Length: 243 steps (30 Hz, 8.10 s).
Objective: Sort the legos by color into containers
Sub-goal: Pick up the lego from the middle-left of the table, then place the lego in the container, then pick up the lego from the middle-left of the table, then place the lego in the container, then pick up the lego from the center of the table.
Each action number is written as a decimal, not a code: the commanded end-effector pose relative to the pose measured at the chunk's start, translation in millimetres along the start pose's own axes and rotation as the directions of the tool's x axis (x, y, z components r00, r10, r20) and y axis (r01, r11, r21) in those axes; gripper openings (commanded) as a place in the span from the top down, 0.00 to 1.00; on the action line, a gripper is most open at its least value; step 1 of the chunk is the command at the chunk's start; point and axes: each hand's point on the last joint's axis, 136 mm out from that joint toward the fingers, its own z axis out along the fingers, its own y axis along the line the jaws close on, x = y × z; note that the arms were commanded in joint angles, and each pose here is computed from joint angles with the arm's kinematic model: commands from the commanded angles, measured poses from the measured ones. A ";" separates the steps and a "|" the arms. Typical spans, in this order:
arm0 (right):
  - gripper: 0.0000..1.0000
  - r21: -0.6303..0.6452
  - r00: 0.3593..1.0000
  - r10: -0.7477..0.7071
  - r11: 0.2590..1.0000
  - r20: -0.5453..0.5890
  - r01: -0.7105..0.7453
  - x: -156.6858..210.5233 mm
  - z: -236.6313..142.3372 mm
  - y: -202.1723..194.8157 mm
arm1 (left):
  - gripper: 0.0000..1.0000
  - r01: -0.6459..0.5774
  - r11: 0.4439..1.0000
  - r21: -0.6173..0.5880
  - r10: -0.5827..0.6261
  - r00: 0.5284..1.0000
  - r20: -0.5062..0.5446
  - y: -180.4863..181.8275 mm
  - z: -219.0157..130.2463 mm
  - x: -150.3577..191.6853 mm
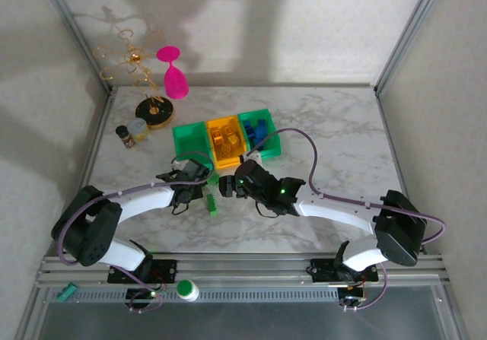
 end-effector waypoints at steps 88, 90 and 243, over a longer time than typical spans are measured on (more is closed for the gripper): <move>0.01 -0.010 0.986 0.144 0.990 0.079 -0.144 -23.0 -29.6 -33.8 | 0.56 0.070 0.984 0.162 -0.108 0.966 0.234 -36.1 -100.2 -134.9; 0.01 -0.012 0.986 0.150 0.989 0.067 -0.150 -13.9 -27.9 -38.0 | 0.56 0.067 0.982 0.177 -0.106 0.970 0.221 -35.4 -108.2 -115.9; 0.01 -0.095 0.963 0.254 0.965 0.090 -0.245 -7.9 -35.7 -106.9 | 0.28 0.301 0.948 0.102 -0.312 0.943 0.113 -114.7 -22.6 -17.3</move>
